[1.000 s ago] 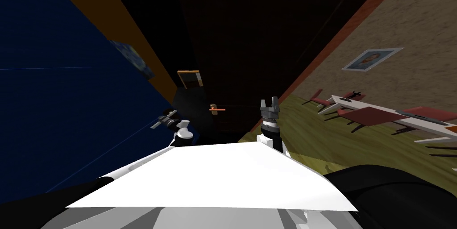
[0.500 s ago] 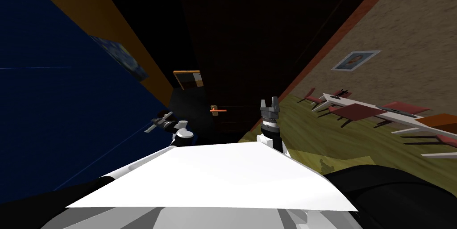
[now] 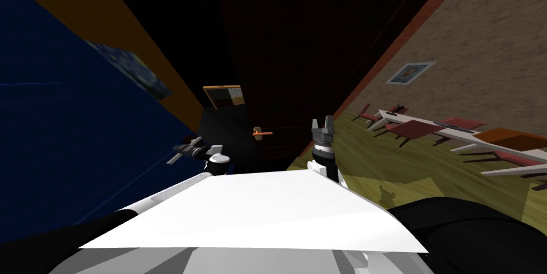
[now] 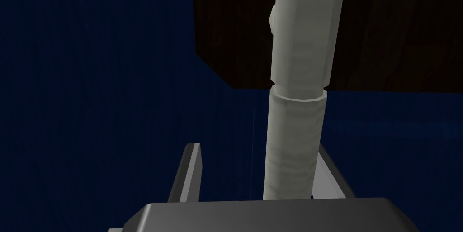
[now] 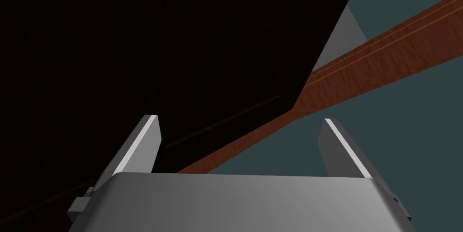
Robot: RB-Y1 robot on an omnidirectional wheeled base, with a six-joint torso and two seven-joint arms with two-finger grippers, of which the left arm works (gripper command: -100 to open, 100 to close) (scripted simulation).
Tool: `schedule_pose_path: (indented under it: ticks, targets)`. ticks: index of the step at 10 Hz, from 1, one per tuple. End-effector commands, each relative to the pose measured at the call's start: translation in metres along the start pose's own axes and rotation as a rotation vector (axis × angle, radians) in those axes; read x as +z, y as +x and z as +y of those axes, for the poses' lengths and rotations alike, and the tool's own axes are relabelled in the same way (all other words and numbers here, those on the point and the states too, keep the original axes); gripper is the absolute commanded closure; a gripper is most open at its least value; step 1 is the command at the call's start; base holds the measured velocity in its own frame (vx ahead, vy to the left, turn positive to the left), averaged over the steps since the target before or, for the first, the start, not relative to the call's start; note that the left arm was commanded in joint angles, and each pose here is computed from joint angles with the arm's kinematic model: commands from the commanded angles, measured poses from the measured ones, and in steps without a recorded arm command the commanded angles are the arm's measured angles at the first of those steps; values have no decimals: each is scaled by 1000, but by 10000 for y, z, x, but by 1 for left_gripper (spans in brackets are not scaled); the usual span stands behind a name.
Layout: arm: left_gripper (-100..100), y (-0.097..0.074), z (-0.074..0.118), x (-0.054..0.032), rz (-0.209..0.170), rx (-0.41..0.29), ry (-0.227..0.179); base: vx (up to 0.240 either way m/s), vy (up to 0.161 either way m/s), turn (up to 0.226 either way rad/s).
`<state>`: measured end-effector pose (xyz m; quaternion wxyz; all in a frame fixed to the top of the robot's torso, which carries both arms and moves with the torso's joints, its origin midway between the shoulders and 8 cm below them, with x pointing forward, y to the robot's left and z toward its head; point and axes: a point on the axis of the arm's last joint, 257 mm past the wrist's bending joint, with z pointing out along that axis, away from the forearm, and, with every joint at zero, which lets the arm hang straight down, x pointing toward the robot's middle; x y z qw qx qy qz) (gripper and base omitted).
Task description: Push the door open
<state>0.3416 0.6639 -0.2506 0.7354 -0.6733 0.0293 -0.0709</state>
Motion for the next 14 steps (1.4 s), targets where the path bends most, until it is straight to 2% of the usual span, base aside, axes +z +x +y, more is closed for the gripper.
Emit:
schedule_pose_path:
  ticks: [1,5,9,10,11,14]
  targets:
    - [100,-170,-141,78,-54,-2,36,17,83,-77]
    - [100,-535,-79,47,-167,7,22,32,116,-139]
    - [100,-852,17,-49,-267,22,-2,27,120,-116]
    - [100,-986,71,-112,-310,30,-16,18,158,-218]
    - [100,-1046,98,-147,-329,35,-23,14,160,-168]
    - [100,-1339,263,-373,-424,64,-67,21,181,-143]
